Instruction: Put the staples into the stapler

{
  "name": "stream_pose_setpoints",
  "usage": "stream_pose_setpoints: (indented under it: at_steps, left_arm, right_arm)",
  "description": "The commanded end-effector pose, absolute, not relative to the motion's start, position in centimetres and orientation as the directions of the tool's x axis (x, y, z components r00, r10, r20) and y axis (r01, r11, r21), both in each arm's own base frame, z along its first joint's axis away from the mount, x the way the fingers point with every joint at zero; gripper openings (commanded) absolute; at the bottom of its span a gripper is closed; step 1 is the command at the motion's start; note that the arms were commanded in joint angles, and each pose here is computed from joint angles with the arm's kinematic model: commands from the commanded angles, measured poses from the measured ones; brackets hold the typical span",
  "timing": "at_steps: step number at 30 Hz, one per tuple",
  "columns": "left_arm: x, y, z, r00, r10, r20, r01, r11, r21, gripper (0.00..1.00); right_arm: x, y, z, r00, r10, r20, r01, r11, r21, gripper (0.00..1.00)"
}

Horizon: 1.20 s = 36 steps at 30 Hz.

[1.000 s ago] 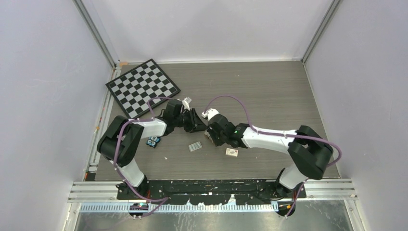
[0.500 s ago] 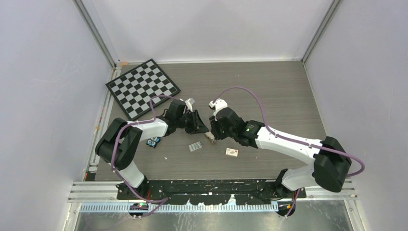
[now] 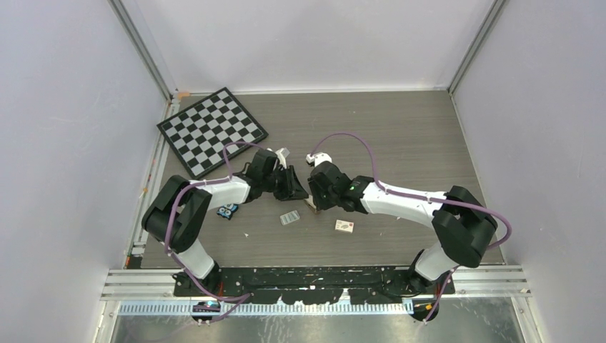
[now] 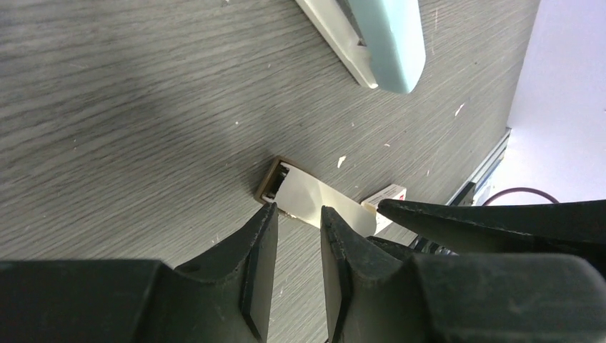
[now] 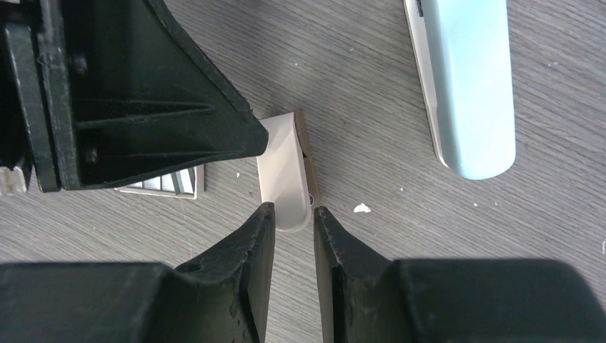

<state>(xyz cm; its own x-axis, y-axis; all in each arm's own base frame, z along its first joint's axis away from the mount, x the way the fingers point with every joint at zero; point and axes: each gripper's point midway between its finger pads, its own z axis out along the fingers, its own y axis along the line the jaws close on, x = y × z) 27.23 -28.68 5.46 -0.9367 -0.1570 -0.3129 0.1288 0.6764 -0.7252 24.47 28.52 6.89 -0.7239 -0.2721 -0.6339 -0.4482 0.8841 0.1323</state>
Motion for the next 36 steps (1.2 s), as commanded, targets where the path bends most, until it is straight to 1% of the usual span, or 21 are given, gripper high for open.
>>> stream_pose_setpoints:
  at_steps: [1,5,8,27,32,36]
  left_arm:
    - [27.9,-29.0,7.2,-0.915,-0.143,-0.377,0.189,0.674,-0.714,0.3]
    - [27.8,-29.2,7.0,-0.918,-0.135,-0.374,0.191,0.675,-0.713,0.3]
    - [27.9,-29.2,6.9,-0.918,-0.13,-0.376,0.193,0.68,-0.707,0.3]
    - [27.7,-29.2,6.2,-0.923,-0.112,-0.369,0.193,0.695,-0.693,0.3]
    - [27.5,-29.3,5.8,-0.925,-0.111,-0.364,0.189,0.697,-0.692,0.29]
    - [27.7,-29.5,5.7,-0.926,-0.11,-0.361,0.188,0.696,-0.693,0.29]
  right_arm:
    - [25.2,29.4,7.3,-0.717,-0.23,-0.658,-0.435,0.885,0.165,0.31]
    - [25.1,29.2,6.5,-0.726,-0.232,-0.647,-0.428,0.889,0.161,0.27]
    - [25.0,29.0,6.0,-0.73,-0.236,-0.641,-0.423,0.893,0.153,0.26]
    - [22.7,25.7,0.4,-0.791,-0.243,-0.561,-0.359,0.927,0.105,0.25]
    - [21.8,24.8,-0.9,-0.806,-0.228,-0.546,-0.341,0.933,0.113,0.25]
    - [22.0,24.7,-1.0,-0.801,-0.229,-0.552,-0.339,0.935,0.104,0.25]
